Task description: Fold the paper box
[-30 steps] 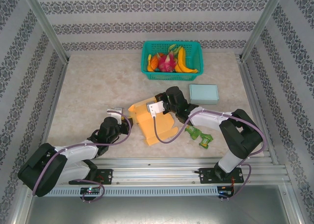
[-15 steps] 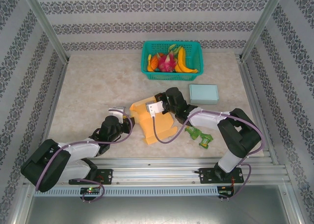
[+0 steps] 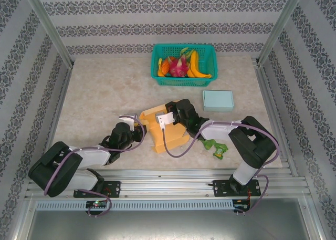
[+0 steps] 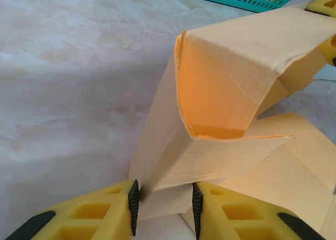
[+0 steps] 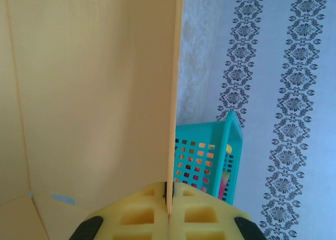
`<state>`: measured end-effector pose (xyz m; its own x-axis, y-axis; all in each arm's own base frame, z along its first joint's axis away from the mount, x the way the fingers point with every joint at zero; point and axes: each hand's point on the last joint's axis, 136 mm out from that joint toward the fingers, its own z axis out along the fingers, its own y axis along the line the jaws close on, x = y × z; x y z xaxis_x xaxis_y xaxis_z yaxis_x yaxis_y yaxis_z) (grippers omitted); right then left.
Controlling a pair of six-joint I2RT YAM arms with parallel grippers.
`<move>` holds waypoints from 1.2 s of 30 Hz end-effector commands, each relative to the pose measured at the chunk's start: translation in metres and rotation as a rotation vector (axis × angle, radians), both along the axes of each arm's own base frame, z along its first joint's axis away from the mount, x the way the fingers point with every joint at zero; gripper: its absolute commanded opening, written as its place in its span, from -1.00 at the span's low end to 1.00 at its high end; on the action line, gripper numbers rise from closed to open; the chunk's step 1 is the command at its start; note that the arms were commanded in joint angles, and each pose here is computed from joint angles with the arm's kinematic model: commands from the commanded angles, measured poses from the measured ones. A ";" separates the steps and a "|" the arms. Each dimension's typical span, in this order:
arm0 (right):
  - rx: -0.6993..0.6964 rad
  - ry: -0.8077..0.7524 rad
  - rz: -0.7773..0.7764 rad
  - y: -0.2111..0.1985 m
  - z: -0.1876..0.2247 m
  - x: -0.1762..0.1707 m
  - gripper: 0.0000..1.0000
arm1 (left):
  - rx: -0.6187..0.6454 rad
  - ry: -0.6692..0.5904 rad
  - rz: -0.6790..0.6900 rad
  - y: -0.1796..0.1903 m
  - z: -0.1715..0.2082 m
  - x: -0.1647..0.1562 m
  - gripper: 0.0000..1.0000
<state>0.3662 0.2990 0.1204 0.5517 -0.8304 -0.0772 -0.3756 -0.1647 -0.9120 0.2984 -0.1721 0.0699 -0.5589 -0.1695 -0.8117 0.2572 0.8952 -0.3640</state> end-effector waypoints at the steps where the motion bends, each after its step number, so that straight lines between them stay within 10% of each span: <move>1: -0.006 0.000 0.019 0.005 -0.010 -0.007 -1.00 | -0.050 -0.060 0.048 -0.005 0.022 0.015 -0.31; 13: -0.003 0.015 0.022 0.004 -0.018 -0.014 -1.00 | 0.011 -0.101 0.229 0.023 0.035 0.023 -0.35; 27: 0.017 0.026 -0.008 0.006 -0.021 -0.010 -1.00 | -0.070 -0.146 -0.057 -0.051 0.049 0.007 -0.40; 36: 0.041 0.035 -0.020 0.002 -0.026 -0.013 -1.00 | 0.014 -0.101 0.058 -0.034 0.023 0.015 -0.43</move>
<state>0.3641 0.2975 0.1138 0.5171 -0.8505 -0.0961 -0.3599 -0.1142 -0.9260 0.3069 -0.2022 0.0862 -0.4946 -0.1697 -0.8524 0.2528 0.9102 -0.3279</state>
